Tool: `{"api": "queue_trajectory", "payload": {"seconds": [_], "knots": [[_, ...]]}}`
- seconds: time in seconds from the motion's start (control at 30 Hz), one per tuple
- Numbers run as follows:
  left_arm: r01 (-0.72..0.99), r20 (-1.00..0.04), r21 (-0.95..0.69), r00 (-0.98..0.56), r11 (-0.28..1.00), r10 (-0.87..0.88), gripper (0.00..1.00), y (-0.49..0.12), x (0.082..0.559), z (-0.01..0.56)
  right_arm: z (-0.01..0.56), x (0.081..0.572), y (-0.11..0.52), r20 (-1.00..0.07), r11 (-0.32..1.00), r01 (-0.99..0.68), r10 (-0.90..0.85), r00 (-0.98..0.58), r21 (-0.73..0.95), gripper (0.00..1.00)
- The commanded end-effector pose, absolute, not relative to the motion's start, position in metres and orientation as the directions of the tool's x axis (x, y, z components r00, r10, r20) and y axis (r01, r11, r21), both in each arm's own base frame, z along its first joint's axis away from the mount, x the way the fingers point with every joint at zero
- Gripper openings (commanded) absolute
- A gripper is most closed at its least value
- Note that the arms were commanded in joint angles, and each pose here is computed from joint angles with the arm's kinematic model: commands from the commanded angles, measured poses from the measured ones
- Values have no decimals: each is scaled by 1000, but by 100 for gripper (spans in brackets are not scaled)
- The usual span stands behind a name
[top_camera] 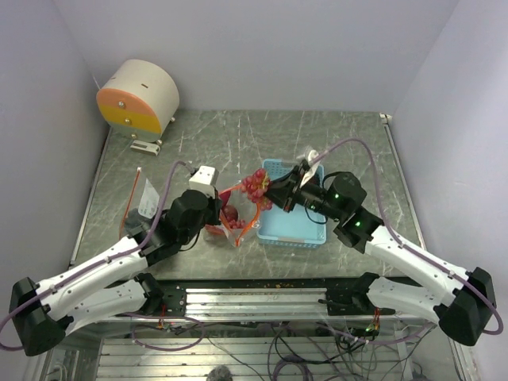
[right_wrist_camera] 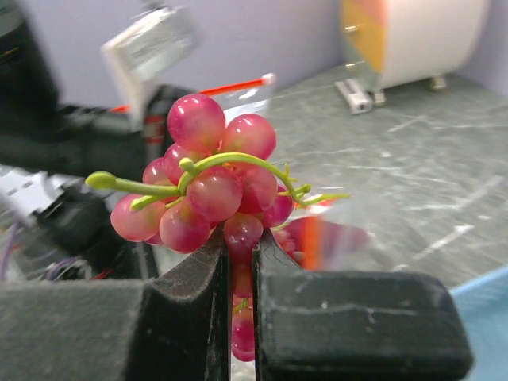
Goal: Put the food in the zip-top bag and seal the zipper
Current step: Place the fake fruit in the zipper food storage bag.
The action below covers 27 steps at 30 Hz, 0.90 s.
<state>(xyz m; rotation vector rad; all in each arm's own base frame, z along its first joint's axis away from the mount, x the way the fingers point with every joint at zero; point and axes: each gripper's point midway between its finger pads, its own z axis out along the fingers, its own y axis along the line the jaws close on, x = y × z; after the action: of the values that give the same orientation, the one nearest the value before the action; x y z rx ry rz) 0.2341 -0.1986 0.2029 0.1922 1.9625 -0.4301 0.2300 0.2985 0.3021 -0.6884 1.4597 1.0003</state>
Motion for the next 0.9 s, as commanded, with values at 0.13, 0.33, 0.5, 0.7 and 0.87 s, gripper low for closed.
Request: {"api": "queue_trajectory", "payload": {"seconds": [0.13,0.33,0.5,0.7,0.87], "knots": [[366,-913,-266,-394,892,-110,7,-223,246,221,268,174,338,-973,225,-947,85,-214,228,0],[370,-916,-267,-384,890,-115,7,-220,244,233,214,237,342,-950,554,-783,42,-311,281,0],[368,-917,-266,-383,891,-115,7,-216,241,233,196,275,336,-949,752,-625,3,-315,210,38],[348,-920,-248,-378,904,-107,7,-211,243,228,223,254,334,-964,733,-659,-13,-264,170,100],[342,-921,-245,-374,907,-107,7,-212,247,225,237,237,310,-959,752,-635,-10,-283,180,100]]}}
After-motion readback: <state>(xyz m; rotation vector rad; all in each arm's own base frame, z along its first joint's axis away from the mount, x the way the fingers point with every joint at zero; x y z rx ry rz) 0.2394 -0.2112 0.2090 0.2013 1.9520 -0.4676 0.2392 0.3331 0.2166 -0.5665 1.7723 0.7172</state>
